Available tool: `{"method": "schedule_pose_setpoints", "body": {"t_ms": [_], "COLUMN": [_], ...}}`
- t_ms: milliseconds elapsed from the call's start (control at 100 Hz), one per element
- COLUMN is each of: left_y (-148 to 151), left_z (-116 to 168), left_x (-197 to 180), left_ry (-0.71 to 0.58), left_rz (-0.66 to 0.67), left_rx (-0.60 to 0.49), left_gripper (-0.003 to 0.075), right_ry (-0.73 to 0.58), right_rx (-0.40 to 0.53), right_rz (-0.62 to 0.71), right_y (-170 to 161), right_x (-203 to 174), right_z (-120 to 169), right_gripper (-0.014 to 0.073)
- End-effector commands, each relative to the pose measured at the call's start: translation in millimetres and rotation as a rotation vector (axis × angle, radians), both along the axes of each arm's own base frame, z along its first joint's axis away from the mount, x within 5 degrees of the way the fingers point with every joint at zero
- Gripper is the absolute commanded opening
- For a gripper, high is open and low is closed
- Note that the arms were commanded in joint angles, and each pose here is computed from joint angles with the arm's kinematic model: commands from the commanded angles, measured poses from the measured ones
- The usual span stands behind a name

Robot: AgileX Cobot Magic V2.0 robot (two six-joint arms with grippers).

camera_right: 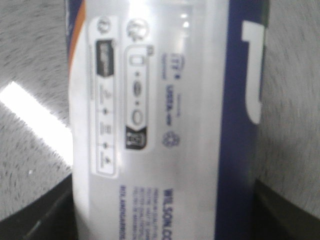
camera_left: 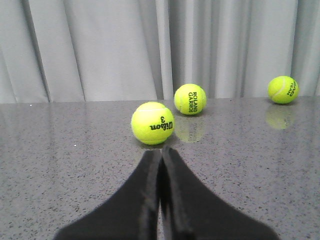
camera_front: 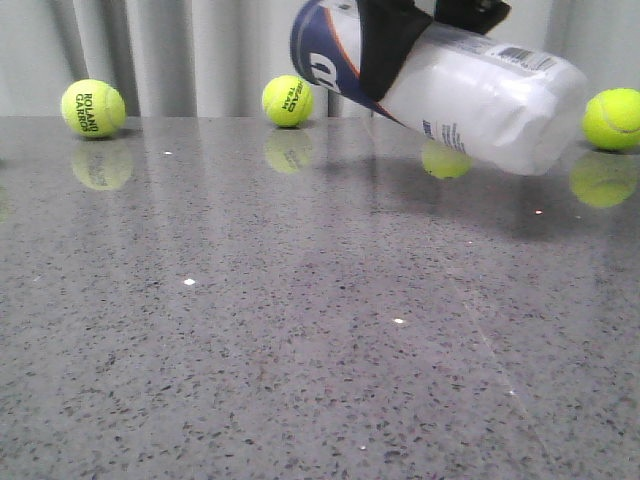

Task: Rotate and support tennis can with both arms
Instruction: 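Lift the can with the right gripper, rotate it, and set it down lying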

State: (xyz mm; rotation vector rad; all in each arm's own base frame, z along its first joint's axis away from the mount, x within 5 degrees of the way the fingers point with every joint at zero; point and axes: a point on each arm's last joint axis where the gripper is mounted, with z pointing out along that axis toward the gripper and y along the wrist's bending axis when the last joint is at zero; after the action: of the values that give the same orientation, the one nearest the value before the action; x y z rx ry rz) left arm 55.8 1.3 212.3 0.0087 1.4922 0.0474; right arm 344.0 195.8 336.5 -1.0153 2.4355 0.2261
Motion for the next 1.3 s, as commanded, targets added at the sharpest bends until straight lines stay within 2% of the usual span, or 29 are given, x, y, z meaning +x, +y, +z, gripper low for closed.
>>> {"method": "schedule_pose_setpoints", "body": {"t_ms": [0,210,390,760,1070,1140,1290], "left_y": [1,1,1,1,1,1,1], "left_z": [-6,-6,-6,-6,-6,-6,-6], "left_x": [-1,-1,-1,-1,-1,-1,-1], "left_ry": [-0.066,-0.066,-0.066,-0.066,-0.066,-0.066,-0.066], "left_rz": [0.007,0.007,0.007,0.007,0.007,0.007,0.007], "left_rx": [-0.015,-0.015,-0.015,-0.015,-0.015,-0.015,-0.015], "left_gripper": [-0.002,-0.002,-0.002,-0.002,-0.002,-0.002,-0.002], "right_ry": [-0.168,-0.291,-0.299,-0.255,-0.234,-0.221,-0.226], "right_rx": [-0.034,-0.191,-0.236,-0.247,-0.233,-0.228,-0.226], "right_rz": [0.2,0.601,0.753,0.762,0.726,0.709,0.706], "right_y": [5,29,51,63,64,65,65], "right_x": [-13,-26,-32,-19,-17,-17,-17], "right_z": [33,27,14,-14,-18,-21,-19], "right_gripper": [0.0288,0.0288,0.0288,0.0301,0.0605,0.0638,0.064]}}
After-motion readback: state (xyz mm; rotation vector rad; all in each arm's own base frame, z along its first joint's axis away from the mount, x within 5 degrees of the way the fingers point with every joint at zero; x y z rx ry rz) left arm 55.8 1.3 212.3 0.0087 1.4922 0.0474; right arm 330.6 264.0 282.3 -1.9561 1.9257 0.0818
